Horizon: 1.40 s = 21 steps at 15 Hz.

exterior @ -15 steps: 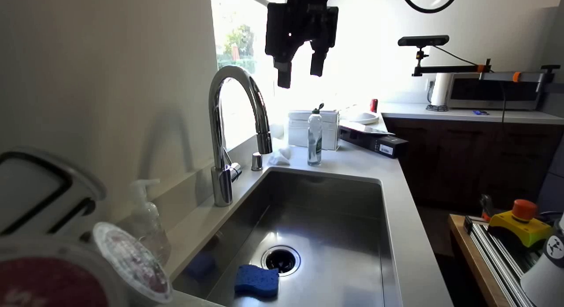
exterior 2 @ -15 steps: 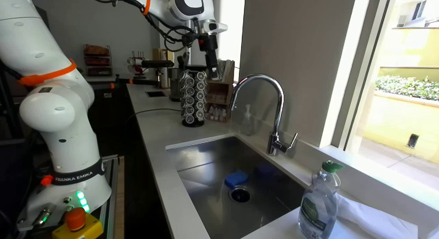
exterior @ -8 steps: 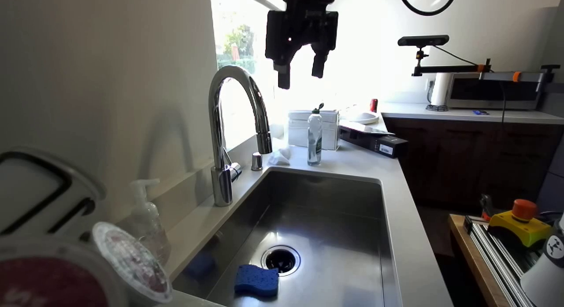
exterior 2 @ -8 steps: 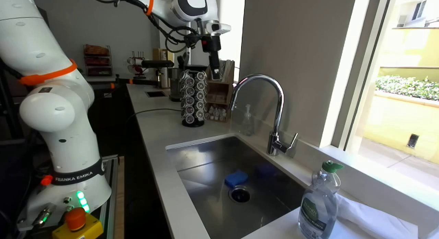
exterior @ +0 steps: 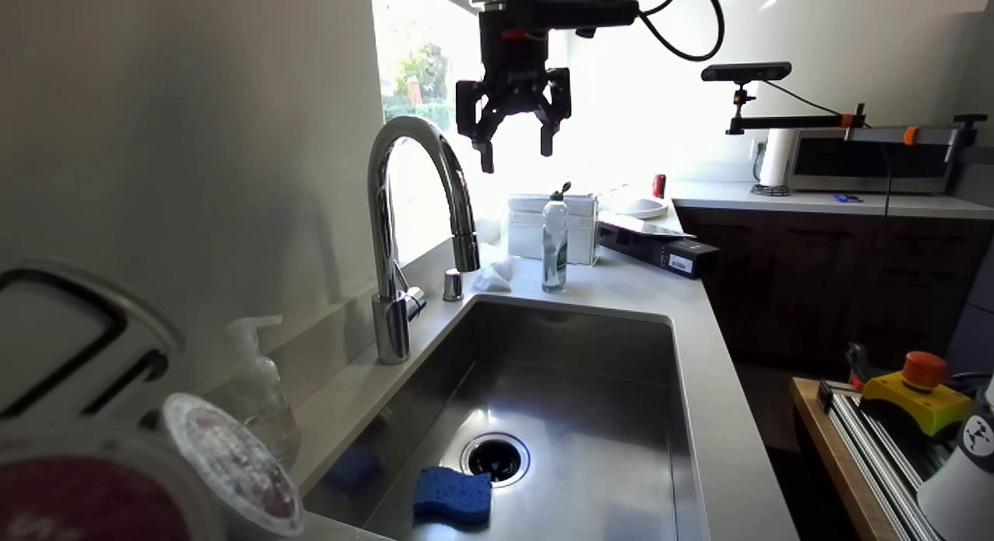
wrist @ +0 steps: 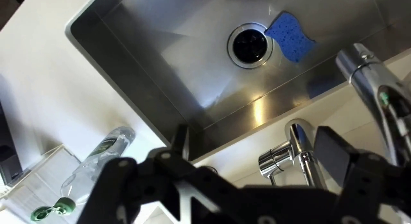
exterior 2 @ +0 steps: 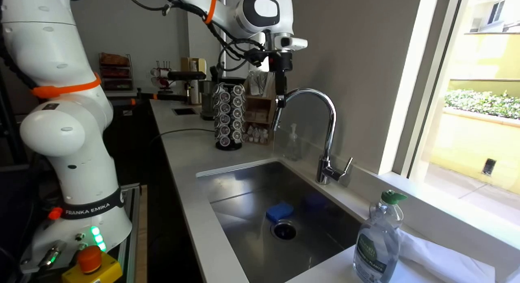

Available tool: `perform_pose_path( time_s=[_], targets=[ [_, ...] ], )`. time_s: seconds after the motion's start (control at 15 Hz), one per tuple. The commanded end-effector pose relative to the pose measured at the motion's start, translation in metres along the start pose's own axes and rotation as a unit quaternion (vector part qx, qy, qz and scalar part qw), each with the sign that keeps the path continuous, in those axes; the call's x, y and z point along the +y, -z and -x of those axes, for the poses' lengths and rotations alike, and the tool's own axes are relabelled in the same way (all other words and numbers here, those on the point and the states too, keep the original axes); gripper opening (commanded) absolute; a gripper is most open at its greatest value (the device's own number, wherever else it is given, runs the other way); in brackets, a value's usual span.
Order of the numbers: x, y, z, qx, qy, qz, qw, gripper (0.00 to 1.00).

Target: Push the faucet handle to the right.

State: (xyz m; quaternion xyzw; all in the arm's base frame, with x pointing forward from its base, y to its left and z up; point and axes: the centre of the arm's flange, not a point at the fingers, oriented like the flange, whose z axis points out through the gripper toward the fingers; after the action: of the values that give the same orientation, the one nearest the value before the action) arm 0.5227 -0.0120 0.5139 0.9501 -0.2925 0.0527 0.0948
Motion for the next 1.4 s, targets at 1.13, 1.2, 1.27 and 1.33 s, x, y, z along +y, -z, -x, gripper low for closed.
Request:
perform_pose_path(
  time_s=[1.13, 1.2, 1.27, 1.33],
  targets=[
    [0.023, -0.031, -0.079, 0.009, 0.155, -0.057, 0.9863, 1.0],
    [0.021, -0.033, -0.074, 0.025, 0.172, -0.051, 0.9834, 1.0],
    [0.015, -0.038, -0.078, 0.023, 0.193, -0.048, 0.9797, 1.0],
    [0.012, -0.039, -0.08, 0.028, 0.203, -0.04, 0.9779, 1.0]
  ],
)
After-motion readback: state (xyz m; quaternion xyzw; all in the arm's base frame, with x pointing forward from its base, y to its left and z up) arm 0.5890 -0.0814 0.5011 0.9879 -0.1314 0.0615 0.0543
